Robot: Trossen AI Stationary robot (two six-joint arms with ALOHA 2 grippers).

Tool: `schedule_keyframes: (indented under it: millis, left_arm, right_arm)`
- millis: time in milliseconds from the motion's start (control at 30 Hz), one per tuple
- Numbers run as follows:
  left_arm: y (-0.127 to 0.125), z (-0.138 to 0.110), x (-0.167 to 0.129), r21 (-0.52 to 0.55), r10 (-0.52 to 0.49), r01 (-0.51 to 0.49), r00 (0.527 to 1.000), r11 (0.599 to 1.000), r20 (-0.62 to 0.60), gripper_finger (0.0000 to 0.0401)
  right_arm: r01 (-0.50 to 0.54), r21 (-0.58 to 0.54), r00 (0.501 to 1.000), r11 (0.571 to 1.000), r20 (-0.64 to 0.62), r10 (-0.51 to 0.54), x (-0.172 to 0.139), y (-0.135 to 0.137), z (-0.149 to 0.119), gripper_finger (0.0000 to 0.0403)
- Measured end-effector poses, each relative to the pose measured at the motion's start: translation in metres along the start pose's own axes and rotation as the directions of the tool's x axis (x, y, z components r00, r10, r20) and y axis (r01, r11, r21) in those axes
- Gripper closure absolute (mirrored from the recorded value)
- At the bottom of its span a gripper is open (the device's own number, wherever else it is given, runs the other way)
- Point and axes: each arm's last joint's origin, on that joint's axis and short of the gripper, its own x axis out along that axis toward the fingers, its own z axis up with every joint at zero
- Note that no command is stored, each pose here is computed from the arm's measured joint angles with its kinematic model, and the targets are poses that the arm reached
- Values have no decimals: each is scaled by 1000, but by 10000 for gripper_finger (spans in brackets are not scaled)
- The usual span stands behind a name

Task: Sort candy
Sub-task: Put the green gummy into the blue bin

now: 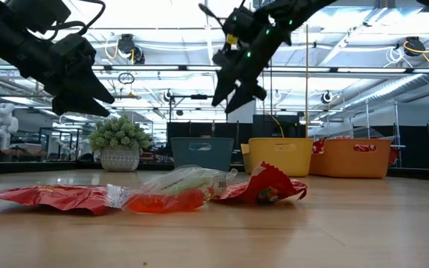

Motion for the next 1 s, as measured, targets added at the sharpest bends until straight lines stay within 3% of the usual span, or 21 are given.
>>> schedule_keyframes:
  millis: [233,567,867,1000]
  left_arm:
    - [0,0,0,0,-1,1,1000,1000,1,154]
    - [0,1,0,-1,-4,4,1000,1000,6,154]
    - [-2,0,0,-1,-55,55,998,998,-27,154]
    - [-2,-1,0,6,-64,64,997,998,-33,154]
  right_arm:
    - [-97,-83,995,992,-44,94,-27,56,-17,159]
    - [-195,-219,959,956,-249,138,-40,133,-72,161]
    - [-301,-390,922,870,-353,160,-19,193,-128,161]
    - [-379,-393,908,838,-334,254,-1,220,-145,161]
